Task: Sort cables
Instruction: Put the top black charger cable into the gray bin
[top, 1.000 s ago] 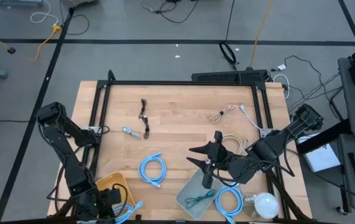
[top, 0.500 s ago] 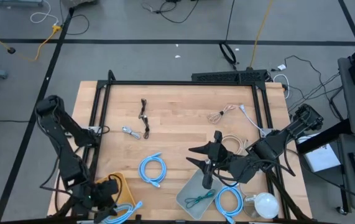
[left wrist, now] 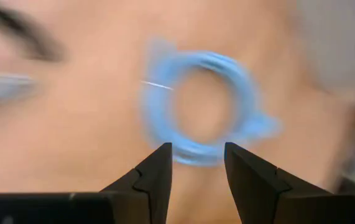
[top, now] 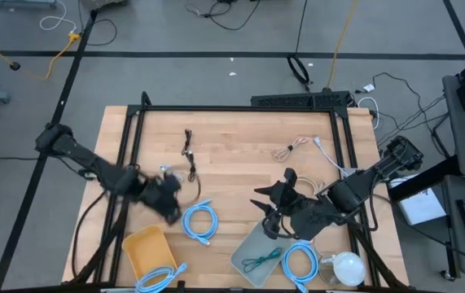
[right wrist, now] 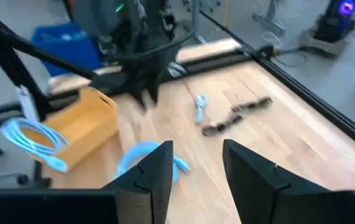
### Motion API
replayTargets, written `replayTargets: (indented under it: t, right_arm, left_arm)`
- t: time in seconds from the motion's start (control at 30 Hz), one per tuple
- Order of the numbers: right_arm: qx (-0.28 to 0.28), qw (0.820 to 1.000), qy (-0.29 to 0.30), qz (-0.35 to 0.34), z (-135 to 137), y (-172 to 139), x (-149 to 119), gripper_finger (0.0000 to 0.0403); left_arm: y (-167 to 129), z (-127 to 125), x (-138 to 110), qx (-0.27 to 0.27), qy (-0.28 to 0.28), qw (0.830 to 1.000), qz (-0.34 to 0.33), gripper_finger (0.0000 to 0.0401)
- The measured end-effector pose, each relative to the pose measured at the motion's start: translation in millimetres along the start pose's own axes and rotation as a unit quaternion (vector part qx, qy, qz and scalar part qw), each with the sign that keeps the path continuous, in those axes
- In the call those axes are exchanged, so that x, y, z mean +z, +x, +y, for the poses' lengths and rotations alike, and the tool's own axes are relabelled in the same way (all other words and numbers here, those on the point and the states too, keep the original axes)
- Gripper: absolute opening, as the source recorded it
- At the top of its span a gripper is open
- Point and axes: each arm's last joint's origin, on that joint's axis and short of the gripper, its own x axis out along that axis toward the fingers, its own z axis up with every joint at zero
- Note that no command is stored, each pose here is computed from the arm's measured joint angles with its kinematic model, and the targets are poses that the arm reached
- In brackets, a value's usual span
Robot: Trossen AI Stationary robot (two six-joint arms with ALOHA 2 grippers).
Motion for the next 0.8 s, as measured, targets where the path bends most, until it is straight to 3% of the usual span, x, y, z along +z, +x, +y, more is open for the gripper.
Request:
replayTargets:
  t: [0.17,0.3,0.43,0.57,0.8]
  right_arm:
    - [-0.051,0.998,0.001,0.028,-19,17,-6,0.0134]
    - [-0.082,0.995,-0.007,0.054,-35,38,-16,0.0134]
    - [-0.062,0.994,-0.011,0.085,-48,58,-22,0.0134]
    - [-0.032,0.997,-0.014,0.074,-54,69,-16,0.0134]
    - [-0.010,0.999,-0.030,0.020,-64,65,5,0.0134]
  left_arm:
    - [3,56,41,0.129,-0.119,0.984,0.011,0.0147]
    - [6,81,78,0.111,-0.146,0.982,-0.045,0.0147]
    - [9,110,112,0.104,-0.191,0.970,-0.107,0.0147]
    - [17,139,131,0.108,-0.220,0.963,-0.115,0.0147]
    - [44,171,144,0.127,-0.256,0.956,-0.068,0.0148]
